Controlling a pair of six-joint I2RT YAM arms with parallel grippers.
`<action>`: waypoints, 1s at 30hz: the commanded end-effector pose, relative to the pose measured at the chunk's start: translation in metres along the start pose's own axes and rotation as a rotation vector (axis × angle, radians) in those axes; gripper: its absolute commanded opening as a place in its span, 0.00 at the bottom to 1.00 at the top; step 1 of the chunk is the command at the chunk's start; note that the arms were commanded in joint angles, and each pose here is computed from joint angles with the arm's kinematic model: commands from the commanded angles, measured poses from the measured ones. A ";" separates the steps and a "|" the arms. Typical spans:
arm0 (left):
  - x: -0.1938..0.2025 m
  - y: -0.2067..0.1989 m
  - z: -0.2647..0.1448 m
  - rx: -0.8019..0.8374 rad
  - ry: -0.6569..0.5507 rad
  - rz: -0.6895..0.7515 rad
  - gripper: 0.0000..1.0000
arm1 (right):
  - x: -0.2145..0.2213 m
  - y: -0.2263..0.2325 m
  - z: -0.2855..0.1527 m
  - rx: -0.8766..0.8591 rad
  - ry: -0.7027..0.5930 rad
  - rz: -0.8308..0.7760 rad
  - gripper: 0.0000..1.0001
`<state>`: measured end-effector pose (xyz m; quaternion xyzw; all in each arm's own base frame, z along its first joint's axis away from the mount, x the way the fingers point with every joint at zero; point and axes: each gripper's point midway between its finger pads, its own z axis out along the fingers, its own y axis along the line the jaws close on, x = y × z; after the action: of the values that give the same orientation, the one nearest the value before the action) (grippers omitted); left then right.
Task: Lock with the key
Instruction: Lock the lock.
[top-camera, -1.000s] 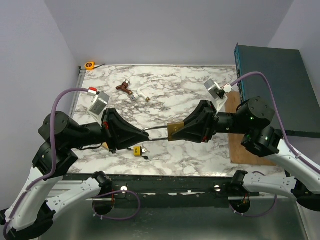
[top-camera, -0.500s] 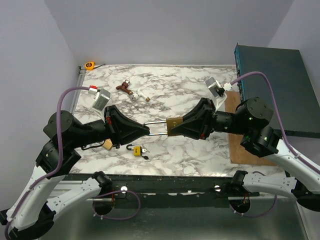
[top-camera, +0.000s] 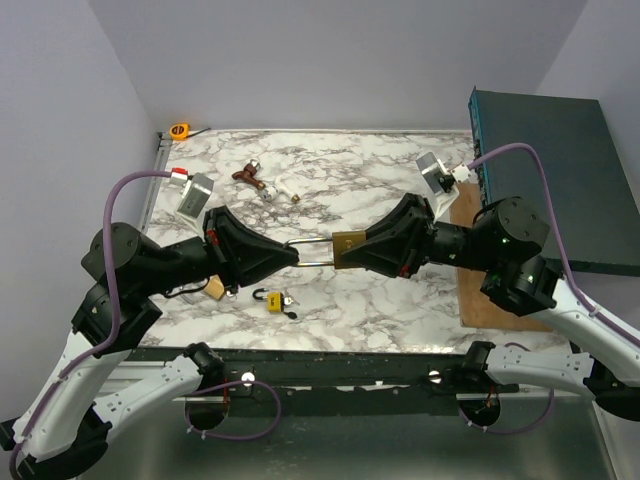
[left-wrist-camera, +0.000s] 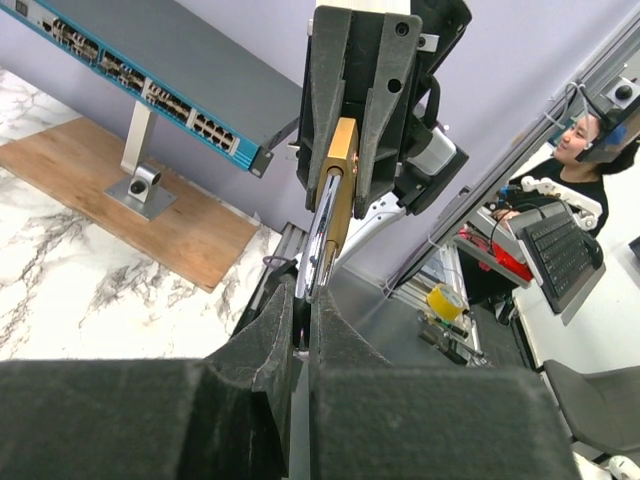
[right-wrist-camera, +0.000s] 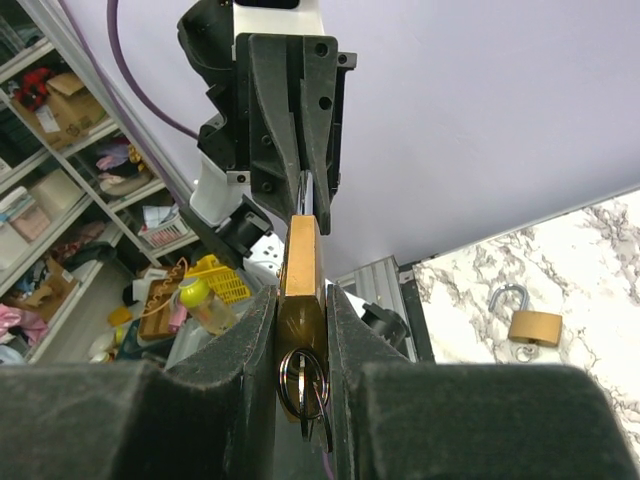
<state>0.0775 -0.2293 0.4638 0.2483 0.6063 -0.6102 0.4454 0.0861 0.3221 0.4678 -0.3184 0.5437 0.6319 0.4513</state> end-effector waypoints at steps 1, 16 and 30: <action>0.019 0.007 0.030 0.054 0.100 -0.103 0.00 | 0.057 -0.024 0.032 0.017 0.122 0.040 0.01; 0.040 0.005 0.042 0.066 0.171 -0.132 0.00 | 0.058 -0.023 0.037 0.015 0.128 0.034 0.01; 0.069 0.020 0.049 0.040 0.241 -0.170 0.00 | 0.066 -0.019 0.047 0.005 0.154 0.034 0.01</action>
<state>0.0484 -0.2359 0.4934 0.2797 0.5424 -0.6552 0.4453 0.0655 0.3219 0.4955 -0.3277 0.4948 0.6594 0.4615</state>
